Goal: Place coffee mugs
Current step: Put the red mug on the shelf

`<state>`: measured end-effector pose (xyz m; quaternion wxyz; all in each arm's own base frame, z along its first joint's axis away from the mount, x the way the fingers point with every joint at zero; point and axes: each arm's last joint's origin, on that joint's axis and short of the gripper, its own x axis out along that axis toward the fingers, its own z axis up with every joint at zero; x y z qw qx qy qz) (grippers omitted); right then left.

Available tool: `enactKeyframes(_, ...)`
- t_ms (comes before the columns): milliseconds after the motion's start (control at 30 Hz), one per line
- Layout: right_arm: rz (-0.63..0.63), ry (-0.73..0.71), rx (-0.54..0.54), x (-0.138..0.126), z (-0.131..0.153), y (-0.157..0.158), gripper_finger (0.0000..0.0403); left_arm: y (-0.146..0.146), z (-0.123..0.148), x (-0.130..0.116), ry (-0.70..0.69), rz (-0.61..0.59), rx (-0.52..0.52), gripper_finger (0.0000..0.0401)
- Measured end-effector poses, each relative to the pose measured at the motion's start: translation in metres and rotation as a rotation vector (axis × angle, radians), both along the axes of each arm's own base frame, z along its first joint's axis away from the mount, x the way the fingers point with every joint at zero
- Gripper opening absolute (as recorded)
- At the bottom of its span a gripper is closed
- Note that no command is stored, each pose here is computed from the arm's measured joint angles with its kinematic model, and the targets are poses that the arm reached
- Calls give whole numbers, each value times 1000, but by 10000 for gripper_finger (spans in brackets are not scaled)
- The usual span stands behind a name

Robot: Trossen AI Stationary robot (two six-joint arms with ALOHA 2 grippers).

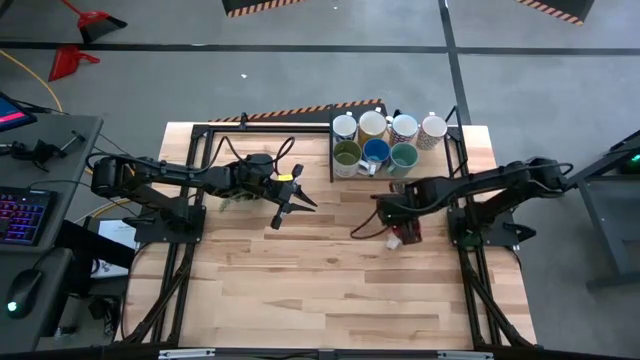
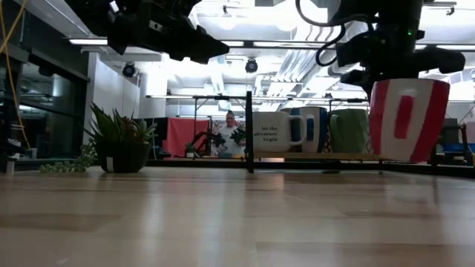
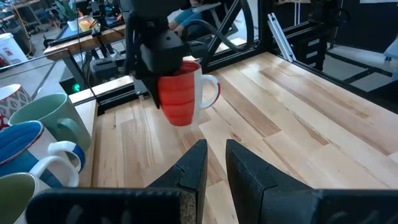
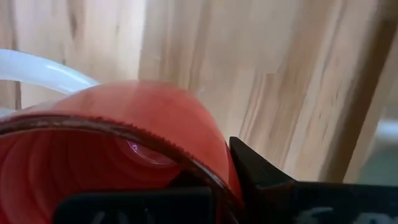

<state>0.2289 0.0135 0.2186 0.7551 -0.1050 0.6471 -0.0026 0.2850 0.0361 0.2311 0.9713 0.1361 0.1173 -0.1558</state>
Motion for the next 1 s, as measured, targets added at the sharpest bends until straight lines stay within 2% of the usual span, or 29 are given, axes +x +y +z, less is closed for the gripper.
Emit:
enactKeyframes(200,252,60,60,0,-3,-2,0,0,0,0,0,0,0,51)
enactKeyframes(367,342,130,88,7,-18,0,0,0,0,0,-1,0,-1,51)
enactKeyframes(600,343,157,86,17,-33,1,0,0,1,0,-3,3,-7,51)
enactKeyframes(800,337,114,87,22,-34,2,1,0,1,0,-3,3,-8,51)
enactKeyframes(1000,293,107,93,22,-34,2,20,0,1,0,-1,6,-16,51)
